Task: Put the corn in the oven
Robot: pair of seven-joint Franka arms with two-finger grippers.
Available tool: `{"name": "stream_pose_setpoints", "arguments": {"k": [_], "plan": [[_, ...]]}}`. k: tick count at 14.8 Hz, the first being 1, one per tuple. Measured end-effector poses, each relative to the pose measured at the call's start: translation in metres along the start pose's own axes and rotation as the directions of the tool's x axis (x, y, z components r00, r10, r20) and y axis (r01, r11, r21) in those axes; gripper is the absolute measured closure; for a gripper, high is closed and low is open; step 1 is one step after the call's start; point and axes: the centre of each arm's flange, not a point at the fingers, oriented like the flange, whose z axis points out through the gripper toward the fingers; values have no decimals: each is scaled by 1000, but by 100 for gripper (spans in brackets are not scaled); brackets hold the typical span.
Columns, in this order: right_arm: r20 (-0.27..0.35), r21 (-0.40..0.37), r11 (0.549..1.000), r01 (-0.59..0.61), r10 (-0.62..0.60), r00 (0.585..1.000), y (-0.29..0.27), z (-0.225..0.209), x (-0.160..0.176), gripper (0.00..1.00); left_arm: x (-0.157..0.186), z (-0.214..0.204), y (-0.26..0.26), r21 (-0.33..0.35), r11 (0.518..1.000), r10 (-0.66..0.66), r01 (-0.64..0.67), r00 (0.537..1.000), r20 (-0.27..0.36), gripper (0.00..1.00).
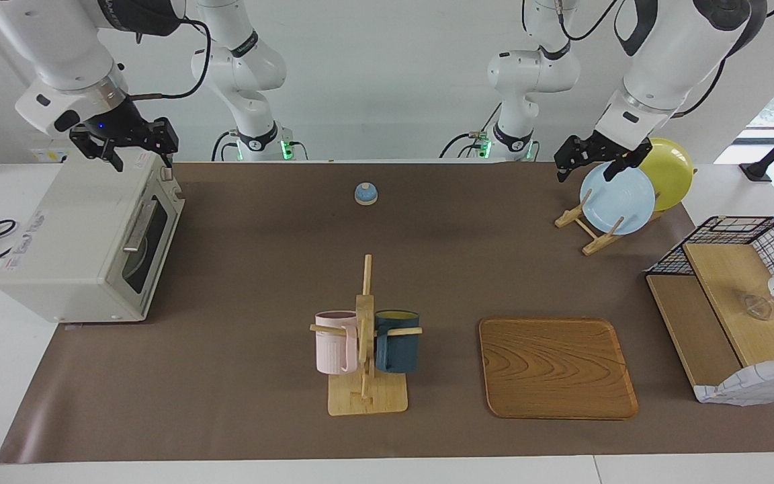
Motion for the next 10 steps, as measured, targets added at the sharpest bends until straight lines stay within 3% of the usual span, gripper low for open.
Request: {"name": "stream_pose_setpoints", "arguments": {"k": [2,10], "plan": [[8,1,1000,-24,24,1000,0,1,-1,0,0,0,0,0,1000,0,0,1000,0,0],[-58,30,999,-37,39,998,0,-5,5,0,0,0,0,0,1000,0,0,1000,0,0]]}}
